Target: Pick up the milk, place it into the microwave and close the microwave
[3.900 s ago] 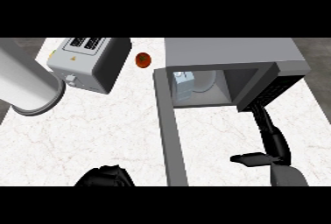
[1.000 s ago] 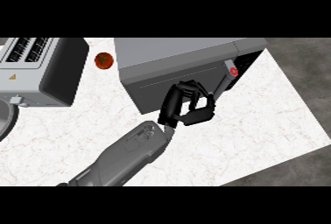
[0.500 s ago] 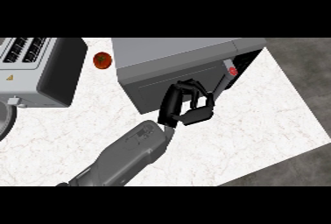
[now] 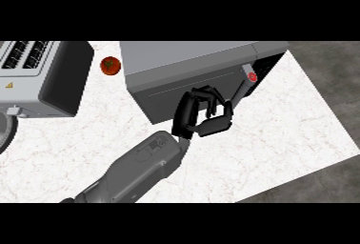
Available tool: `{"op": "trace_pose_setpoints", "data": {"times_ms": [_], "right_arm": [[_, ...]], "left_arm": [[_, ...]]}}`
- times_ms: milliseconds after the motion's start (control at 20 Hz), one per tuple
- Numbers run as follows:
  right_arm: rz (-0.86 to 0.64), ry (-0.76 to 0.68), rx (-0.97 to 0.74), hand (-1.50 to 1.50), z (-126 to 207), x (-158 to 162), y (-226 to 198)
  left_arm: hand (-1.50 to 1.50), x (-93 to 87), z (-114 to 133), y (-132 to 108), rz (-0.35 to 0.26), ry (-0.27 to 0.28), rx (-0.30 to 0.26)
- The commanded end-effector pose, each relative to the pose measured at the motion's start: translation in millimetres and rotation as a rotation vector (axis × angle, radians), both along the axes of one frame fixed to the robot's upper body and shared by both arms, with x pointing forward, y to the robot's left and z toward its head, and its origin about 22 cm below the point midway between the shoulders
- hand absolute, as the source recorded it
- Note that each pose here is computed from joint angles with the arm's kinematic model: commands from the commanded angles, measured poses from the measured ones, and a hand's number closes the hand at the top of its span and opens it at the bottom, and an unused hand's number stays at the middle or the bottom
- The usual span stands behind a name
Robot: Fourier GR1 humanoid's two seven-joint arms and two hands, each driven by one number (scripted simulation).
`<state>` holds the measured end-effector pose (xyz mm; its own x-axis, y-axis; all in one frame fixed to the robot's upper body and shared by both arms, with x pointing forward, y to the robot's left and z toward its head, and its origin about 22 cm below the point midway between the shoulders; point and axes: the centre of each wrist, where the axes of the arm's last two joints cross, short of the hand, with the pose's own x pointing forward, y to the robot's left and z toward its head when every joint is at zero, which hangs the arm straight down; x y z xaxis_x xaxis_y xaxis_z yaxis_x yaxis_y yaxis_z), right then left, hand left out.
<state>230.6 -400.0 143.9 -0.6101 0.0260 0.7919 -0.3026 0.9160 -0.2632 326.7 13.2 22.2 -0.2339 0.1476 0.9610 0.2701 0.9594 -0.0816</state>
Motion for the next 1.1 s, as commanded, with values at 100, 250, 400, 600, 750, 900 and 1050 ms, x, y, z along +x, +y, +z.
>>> {"op": "trace_pose_setpoints", "data": {"times_ms": [100,250,400,600,750,900,1050], "right_arm": [[-0.024,-0.015,-0.008,-1.50,14,6,-11],[-0.026,-0.041,-0.019,-1.50,24,10,-11],[-0.037,-0.032,-0.024,-1.50,24,7,-19],[-0.033,-0.041,-0.033,-1.50,32,10,-24],[-0.064,-0.052,-0.064,-1.50,42,9,-32],[-0.072,-0.052,-0.118,-1.50,52,9,-37],[-0.081,-0.068,-0.113,-1.50,57,10,-42]], "left_arm": [[1.50,25.1,21,0,0.037,-0.040,-0.016],[1.50,26.3,23,-2,0.030,-0.049,-0.024],[1.50,26.9,20,0,0.040,-0.050,-0.030],[1.50,25.8,17,0,0.046,-0.049,-0.034],[1.50,27.8,19,0,0.054,-0.056,-0.038],[1.50,26.7,16,0,0.059,-0.060,-0.039],[1.50,26.6,18,-2,0.047,-0.063,-0.045]]}}
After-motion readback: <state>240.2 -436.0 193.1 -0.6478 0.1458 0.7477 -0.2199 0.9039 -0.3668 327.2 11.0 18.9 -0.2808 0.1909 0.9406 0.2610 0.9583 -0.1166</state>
